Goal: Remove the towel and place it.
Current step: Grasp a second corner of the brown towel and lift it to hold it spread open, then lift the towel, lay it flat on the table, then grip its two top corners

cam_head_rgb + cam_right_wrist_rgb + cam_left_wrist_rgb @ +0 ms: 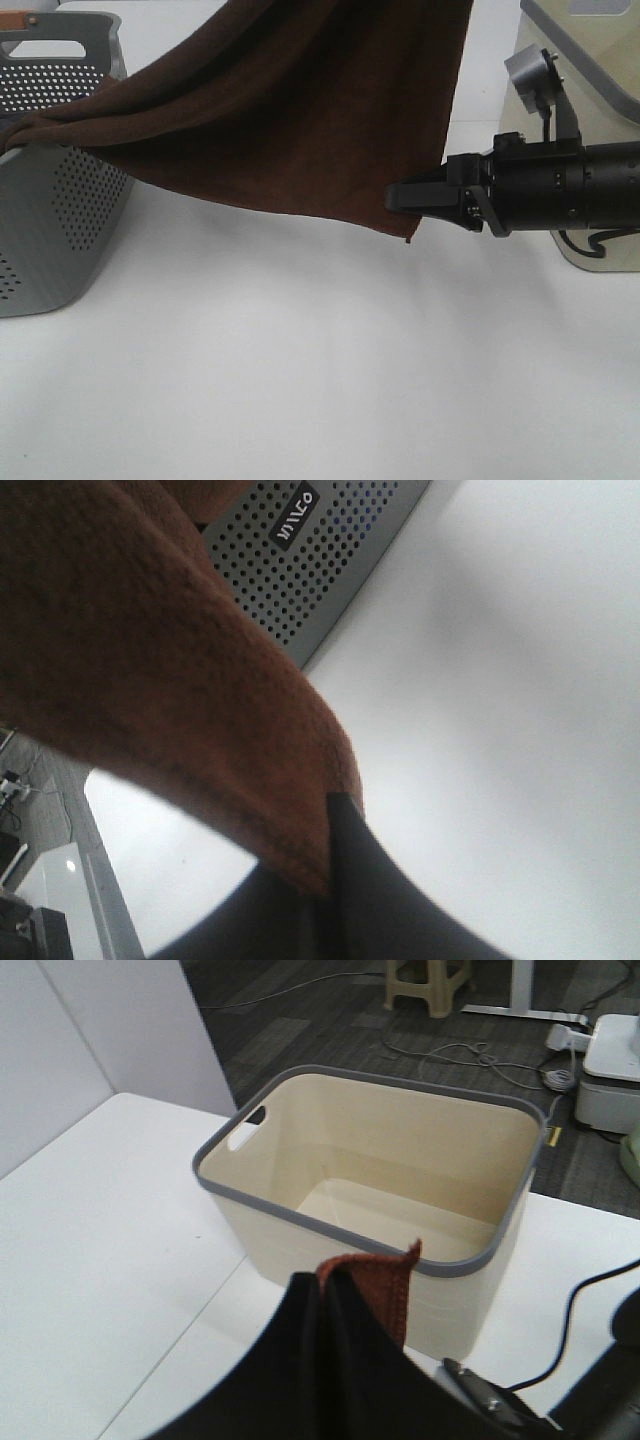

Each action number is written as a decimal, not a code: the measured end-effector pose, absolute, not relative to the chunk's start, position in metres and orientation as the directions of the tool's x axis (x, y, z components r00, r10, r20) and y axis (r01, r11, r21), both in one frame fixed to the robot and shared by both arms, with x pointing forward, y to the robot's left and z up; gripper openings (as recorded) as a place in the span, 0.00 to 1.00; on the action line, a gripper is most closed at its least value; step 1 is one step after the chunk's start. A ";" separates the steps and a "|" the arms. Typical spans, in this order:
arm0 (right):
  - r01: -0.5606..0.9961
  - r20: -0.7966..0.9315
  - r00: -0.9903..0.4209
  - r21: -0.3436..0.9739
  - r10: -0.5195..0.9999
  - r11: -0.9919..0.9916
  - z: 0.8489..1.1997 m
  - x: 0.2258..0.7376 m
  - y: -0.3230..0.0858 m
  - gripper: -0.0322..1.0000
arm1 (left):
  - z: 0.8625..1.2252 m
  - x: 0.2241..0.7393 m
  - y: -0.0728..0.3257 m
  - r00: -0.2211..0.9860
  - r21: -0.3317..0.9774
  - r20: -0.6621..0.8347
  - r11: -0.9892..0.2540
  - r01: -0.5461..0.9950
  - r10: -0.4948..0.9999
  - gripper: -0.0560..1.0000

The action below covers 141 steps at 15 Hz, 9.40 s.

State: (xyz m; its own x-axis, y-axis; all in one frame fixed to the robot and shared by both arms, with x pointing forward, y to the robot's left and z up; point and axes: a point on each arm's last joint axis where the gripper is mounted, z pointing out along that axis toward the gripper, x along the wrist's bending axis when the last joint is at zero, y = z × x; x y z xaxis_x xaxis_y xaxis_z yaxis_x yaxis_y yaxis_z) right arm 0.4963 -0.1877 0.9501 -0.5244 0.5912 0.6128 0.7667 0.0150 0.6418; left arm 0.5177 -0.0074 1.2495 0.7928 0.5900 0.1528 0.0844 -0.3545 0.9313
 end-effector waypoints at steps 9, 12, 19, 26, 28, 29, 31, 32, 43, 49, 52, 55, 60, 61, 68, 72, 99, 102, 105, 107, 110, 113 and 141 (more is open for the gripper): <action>0.872 0.357 -0.368 0.453 0.859 0.185 1.068 0.493 -0.216 0.03 | 1.149 0.618 0.042 0.526 0.711 0.001 -0.370 0.597 0.851 0.05; 0.879 0.186 -0.299 0.437 0.936 0.193 1.115 0.500 -0.232 0.03 | 1.156 0.618 0.047 0.519 0.726 -0.026 -0.341 0.597 0.854 0.05; 0.531 -0.019 -0.273 0.831 0.962 0.167 1.279 0.492 -0.247 0.03 | 1.301 0.558 0.090 0.532 0.996 -0.009 -0.037 0.076 0.847 0.05; 0.469 0.013 -0.300 0.873 0.954 0.135 1.302 0.491 -0.243 0.03 | 1.305 0.554 0.099 0.481 0.990 0.085 -0.128 0.056 0.873 0.05; 0.509 0.019 -0.298 0.849 0.954 0.142 1.289 0.506 -0.240 0.03 | 1.279 0.574 0.091 0.456 0.969 0.124 -0.206 0.136 0.882 0.05; 0.522 0.011 -0.291 0.840 0.957 0.149 1.281 0.518 -0.239 0.03 | 1.265 0.585 0.085 0.442 0.960 0.141 -0.232 0.159 0.886 0.05; 0.492 -0.032 -0.256 0.856 0.966 0.159 1.260 0.564 -0.236 0.03 | 1.226 0.624 0.072 0.387 0.946 0.193 -0.276 0.172 0.902 0.05; 0.458 -0.046 -0.245 0.875 0.968 0.157 1.254 0.580 -0.234 0.03 | 1.218 0.639 0.073 0.366 0.958 0.192 -0.255 0.132 0.910 0.05; -0.098 -0.190 -0.242 0.980 0.952 0.170 1.289 0.618 -0.223 0.03 | 1.277 0.679 0.136 0.330 0.851 0.206 -0.002 -0.525 0.921 0.05; 0.237 -0.185 -0.388 0.927 0.903 0.292 1.240 0.627 -0.215 0.03 | 1.183 0.711 0.114 0.258 0.992 0.080 -0.103 0.078 0.963 0.05; 0.452 -0.117 -0.478 0.817 0.870 0.358 1.202 0.629 -0.210 0.03 | 1.154 0.695 0.102 0.210 0.899 0.154 -0.225 0.375 0.966 0.05; 0.613 -0.010 -0.529 0.687 0.848 0.391 1.172 0.621 -0.207 0.03 | 1.131 0.675 0.101 0.239 0.708 0.231 -0.331 0.623 0.943 0.05; 0.749 0.139 -0.488 0.574 0.862 0.331 1.162 0.609 -0.205 0.03 | 1.120 0.660 0.102 0.306 0.550 0.203 -0.367 0.750 0.930 0.05; 0.772 0.165 -0.457 0.562 0.874 0.297 1.161 0.609 -0.205 0.03 | 1.121 0.653 0.101 0.325 0.542 0.154 -0.355 0.762 0.933 0.05; 0.883 0.256 -0.371 0.396 0.893 0.253 1.119 0.573 -0.210 0.03 | 1.087 0.592 0.121 0.353 0.340 0.065 -0.353 0.872 0.933 0.05; 0.933 0.323 -0.336 0.244 0.885 0.265 1.080 0.520 -0.215 0.03 | 1.041 0.534 0.130 0.334 0.130 -0.025 -0.328 0.936 0.942 0.05; 0.968 0.341 -0.242 0.017 0.908 0.252 1.012 0.398 -0.239 0.75 | 0.987 0.396 0.101 0.419 -0.117 -0.028 -0.419 0.901 0.908 0.74; 0.972 0.334 -0.235 0.098 0.913 0.214 1.012 0.406 -0.237 0.75 | 0.986 0.402 0.094 0.415 -0.019 -0.070 -0.417 0.909 0.907 0.75; 0.956 0.325 -0.275 0.196 0.905 0.220 1.032 0.420 -0.235 0.66 | 1.002 0.417 0.082 0.436 0.113 -0.085 -0.426 0.898 0.896 0.74; 0.925 0.304 -0.308 0.317 0.902 0.209 1.057 0.434 -0.233 0.61 | 1.025 0.431 0.073 0.468 0.237 -0.066 -0.441 0.866 0.881 0.71; 0.869 0.279 -0.340 0.458 0.898 0.186 1.094 0.457 -0.229 0.49 | 1.057 0.454 0.062 0.495 0.393 -0.026 -0.446 0.804 0.869 0.68; 0.844 0.269 -0.352 0.504 0.896 0.181 1.114 0.497 -0.222 0.40 | 1.068 0.497 0.062 0.417 0.458 -0.044 -0.352 0.816 0.908 0.68; 0.847 0.039 -0.313 0.463 0.949 0.261 0.897 0.761 -0.162 0.40 | 0.965 0.707 0.094 0.225 0.439 -0.018 -0.194 0.877 0.974 0.68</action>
